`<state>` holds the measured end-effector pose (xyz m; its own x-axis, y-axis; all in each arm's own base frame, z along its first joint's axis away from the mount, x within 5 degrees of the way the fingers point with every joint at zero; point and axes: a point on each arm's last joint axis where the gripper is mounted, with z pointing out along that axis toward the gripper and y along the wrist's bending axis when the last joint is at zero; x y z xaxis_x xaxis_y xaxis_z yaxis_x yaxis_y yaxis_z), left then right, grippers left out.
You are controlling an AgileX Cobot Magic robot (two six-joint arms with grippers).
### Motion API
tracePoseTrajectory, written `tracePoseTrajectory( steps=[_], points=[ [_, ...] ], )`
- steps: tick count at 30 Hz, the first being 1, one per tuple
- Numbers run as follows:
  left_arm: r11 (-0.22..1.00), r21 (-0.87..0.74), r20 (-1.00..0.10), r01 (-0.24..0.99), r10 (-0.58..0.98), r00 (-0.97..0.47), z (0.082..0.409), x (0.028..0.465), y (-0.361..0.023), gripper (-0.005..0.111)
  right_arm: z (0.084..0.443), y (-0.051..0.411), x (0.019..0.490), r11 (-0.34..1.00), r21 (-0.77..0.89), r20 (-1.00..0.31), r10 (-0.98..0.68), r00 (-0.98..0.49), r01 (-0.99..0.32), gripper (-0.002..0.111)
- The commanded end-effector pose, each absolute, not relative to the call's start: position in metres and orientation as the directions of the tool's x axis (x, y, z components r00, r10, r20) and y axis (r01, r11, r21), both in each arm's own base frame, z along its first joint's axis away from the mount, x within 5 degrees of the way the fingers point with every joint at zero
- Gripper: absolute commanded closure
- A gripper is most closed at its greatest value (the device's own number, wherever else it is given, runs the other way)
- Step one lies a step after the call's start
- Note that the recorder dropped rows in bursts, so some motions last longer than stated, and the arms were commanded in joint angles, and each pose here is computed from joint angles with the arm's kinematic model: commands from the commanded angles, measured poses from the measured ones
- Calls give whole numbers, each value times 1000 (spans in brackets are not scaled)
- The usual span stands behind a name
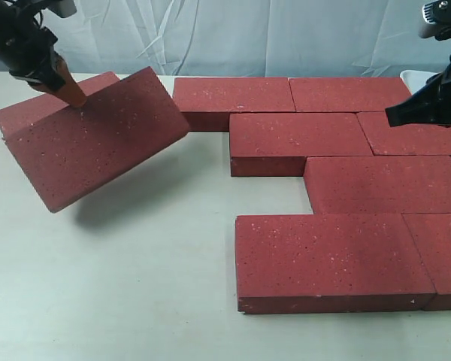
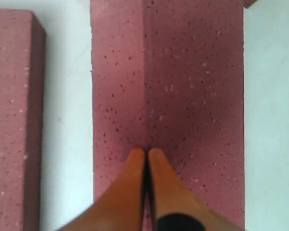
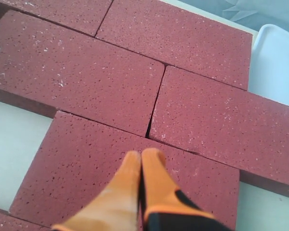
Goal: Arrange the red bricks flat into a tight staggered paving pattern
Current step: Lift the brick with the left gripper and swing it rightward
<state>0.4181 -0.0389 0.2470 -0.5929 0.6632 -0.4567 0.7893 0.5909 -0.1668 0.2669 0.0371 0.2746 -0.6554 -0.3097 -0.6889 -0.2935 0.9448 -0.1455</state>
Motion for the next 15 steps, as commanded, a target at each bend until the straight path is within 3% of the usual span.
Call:
tracePoseTrajectory(
  steps=[1,15],
  points=[
    [540,-157,-446,827,708,-547,248,415,-60,106,277,36,266,947,-146,-700,-304,-646,-286,109],
    [390,-180,-408,903,806,-429,236,377,-87,106,277,36,267,947,-147,-702,-303,-645,-286,109]
  ],
)
